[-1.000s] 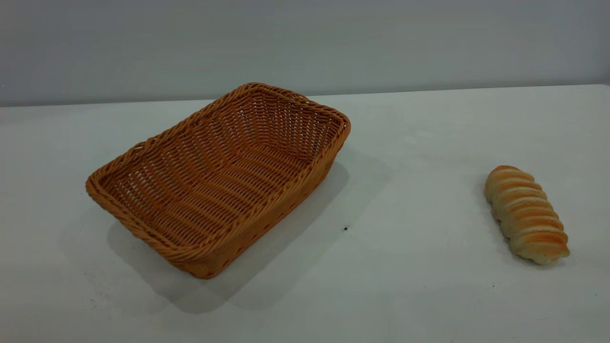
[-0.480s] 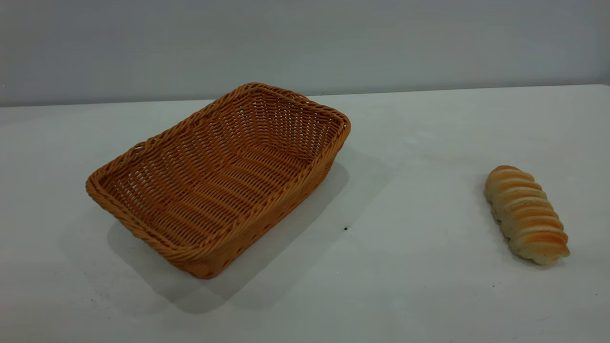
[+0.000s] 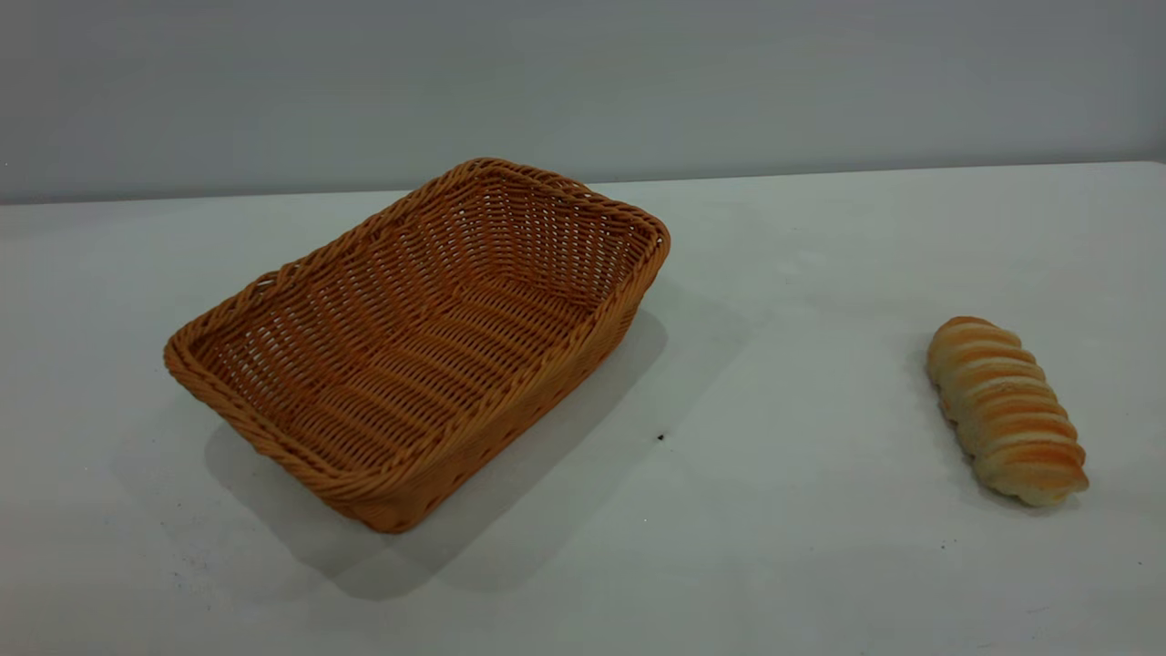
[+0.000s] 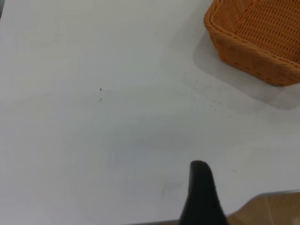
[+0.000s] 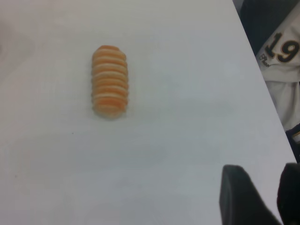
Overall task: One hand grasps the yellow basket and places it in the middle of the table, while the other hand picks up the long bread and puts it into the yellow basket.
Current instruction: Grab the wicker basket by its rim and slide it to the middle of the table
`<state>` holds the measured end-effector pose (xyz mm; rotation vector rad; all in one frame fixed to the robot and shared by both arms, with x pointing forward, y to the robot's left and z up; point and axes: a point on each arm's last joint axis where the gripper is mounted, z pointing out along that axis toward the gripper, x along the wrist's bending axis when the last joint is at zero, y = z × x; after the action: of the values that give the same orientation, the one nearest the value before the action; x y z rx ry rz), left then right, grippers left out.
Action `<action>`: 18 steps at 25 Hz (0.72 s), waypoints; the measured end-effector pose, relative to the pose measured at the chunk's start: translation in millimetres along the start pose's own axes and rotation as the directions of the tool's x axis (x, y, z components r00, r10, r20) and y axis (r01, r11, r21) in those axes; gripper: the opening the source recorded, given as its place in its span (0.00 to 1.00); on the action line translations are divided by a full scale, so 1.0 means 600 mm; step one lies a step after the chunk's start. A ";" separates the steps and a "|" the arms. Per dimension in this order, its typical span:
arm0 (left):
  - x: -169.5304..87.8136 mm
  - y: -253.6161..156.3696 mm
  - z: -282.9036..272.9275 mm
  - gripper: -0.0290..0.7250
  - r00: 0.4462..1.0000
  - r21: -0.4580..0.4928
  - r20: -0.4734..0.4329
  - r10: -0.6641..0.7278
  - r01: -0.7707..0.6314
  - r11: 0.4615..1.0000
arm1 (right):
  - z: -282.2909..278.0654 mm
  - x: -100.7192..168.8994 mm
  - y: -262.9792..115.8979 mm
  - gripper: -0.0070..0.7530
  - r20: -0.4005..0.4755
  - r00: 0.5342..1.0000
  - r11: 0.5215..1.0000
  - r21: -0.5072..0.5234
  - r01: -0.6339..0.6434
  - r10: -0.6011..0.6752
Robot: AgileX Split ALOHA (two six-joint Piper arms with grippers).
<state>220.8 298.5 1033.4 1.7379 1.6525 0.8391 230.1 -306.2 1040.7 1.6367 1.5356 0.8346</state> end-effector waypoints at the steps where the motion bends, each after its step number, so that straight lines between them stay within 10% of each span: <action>1: -0.001 0.000 0.000 0.81 1.000 0.000 0.005 -0.002 0.002 1.000 | 0.000 0.000 0.000 0.33 0.000 1.000 1.000 0.000 0.000 0.000; 18: 0.000 0.000 0.000 0.81 0.993 -0.008 0.106 0.056 -0.055 0.998 | 0.002 -0.002 0.001 0.33 -0.120 0.990 0.997 -0.008 0.073 -0.074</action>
<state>220.6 298.3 1033.4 1.8004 1.5376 0.7622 231.0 -307.4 1040.7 1.5419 1.6663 0.9095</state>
